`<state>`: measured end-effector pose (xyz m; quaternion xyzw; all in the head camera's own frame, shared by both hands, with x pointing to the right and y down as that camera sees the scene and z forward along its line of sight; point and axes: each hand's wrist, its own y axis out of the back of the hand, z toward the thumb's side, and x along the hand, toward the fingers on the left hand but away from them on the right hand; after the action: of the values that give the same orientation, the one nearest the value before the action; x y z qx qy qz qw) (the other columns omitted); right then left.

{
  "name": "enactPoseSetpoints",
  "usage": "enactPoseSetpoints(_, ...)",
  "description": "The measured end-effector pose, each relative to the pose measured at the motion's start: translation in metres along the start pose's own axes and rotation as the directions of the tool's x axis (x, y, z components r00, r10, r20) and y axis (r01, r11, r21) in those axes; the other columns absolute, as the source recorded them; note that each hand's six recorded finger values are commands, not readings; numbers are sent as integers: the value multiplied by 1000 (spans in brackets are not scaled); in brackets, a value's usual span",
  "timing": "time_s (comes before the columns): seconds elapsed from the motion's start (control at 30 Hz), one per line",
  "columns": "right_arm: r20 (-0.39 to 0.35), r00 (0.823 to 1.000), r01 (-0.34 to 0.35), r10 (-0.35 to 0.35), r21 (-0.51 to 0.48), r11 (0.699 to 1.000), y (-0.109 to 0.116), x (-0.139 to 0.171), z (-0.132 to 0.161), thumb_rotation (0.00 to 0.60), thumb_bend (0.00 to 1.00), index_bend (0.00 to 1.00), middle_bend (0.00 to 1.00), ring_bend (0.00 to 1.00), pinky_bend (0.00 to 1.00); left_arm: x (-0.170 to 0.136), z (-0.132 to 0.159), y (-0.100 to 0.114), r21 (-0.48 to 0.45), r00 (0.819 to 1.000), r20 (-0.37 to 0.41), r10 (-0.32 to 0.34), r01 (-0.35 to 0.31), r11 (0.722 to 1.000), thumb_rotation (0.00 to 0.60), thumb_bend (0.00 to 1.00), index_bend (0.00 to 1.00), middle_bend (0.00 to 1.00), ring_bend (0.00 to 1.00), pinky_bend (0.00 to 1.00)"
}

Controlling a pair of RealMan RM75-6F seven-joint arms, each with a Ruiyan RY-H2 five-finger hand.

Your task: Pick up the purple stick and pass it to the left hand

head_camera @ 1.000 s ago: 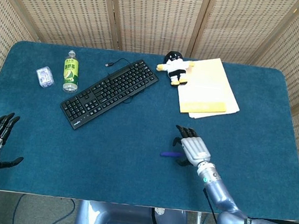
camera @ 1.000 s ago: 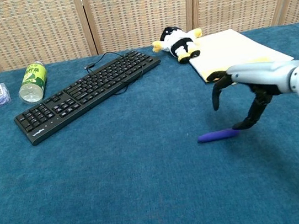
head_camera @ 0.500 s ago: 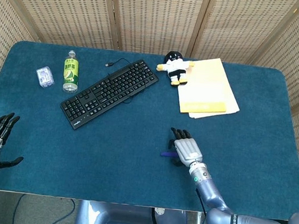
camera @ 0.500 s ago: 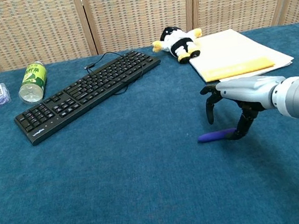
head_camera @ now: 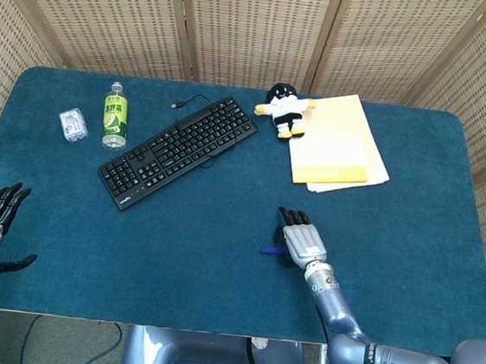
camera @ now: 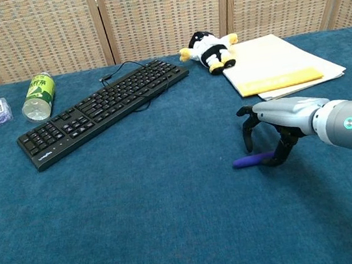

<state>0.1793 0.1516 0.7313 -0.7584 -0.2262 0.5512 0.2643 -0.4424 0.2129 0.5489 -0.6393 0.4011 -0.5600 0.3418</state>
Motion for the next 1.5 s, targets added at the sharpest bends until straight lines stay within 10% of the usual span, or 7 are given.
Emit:
enactPoseSetpoints(1.07, 15, 1000, -4, 4, -25, 1000, -3, -3, -4, 600, 578, 584, 1, 0, 0, 1, 1, -2, 3, 1000, 0, -5, 5, 1000, 600, 0, 0, 0, 0, 0)
enactPoseSetpoints(1.5, -24, 1000, -15, 9, -293, 956, 21, -2, 17, 600, 607, 612, 31, 0, 0, 22, 7, 3, 42, 999, 36, -2, 1, 999, 600, 0, 0, 0, 0, 0)
